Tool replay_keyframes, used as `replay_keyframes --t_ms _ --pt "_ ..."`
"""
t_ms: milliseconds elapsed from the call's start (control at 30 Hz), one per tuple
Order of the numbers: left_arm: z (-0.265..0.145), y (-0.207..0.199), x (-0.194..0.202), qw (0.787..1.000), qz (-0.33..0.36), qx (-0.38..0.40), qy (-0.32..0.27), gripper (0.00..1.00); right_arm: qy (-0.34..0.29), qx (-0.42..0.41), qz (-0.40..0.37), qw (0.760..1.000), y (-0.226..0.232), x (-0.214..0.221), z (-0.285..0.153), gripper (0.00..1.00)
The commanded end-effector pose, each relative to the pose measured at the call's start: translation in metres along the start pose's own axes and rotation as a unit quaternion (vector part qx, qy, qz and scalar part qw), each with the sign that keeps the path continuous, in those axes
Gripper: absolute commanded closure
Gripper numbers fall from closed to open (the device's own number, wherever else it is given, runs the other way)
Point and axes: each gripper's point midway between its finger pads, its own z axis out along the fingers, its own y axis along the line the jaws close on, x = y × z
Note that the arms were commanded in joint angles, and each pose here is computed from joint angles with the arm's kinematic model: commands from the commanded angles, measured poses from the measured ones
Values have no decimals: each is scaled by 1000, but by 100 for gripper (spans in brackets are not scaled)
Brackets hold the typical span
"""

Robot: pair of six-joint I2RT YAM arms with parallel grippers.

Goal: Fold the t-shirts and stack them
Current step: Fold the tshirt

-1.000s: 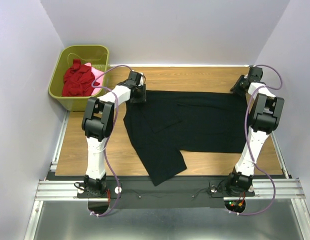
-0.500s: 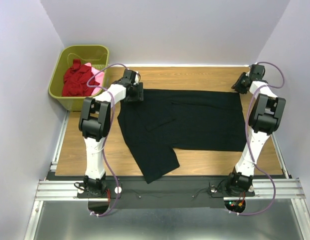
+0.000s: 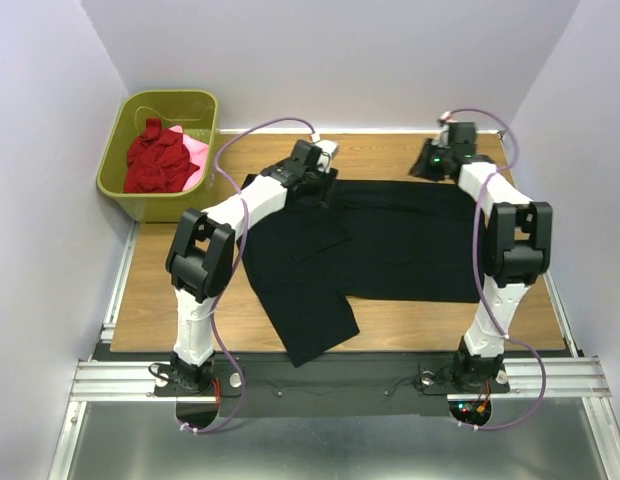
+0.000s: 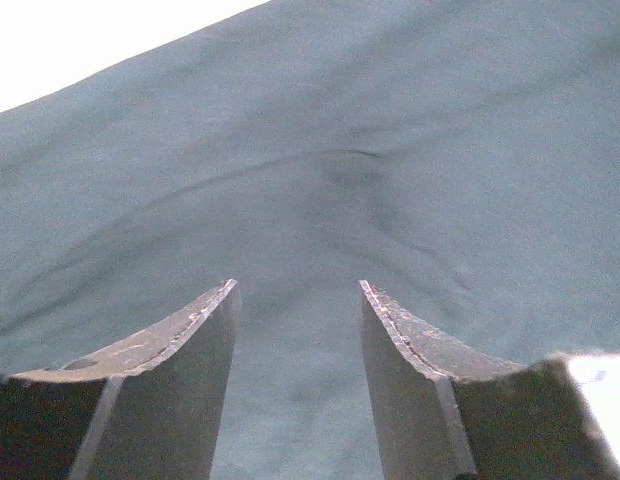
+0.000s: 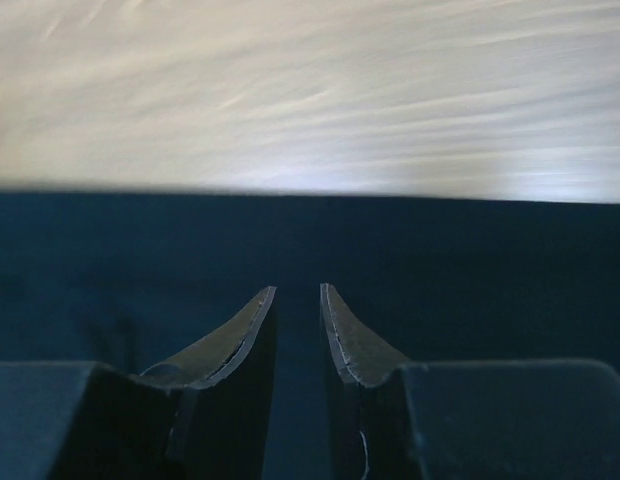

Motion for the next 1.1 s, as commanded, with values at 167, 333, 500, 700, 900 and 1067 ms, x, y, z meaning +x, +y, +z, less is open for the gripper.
replay_keyframes --t_ms 167,333,500,700,900,1067 --pt "10 -13 14 999 17 24 19 46 80 -91 -65 990 87 71 48 73" --pt "13 -20 52 997 18 41 66 49 93 -104 -80 987 108 86 57 74" --pt "13 -26 81 994 22 51 98 51 105 -108 -87 985 115 99 61 74" --pt "7 -16 116 990 15 31 140 52 127 -90 -72 985 103 120 59 74" --pt "-8 -14 122 989 8 30 143 53 138 -74 -74 985 94 130 46 74" --pt "-20 13 78 996 -46 7 74 52 78 -14 -50 996 57 80 32 75"
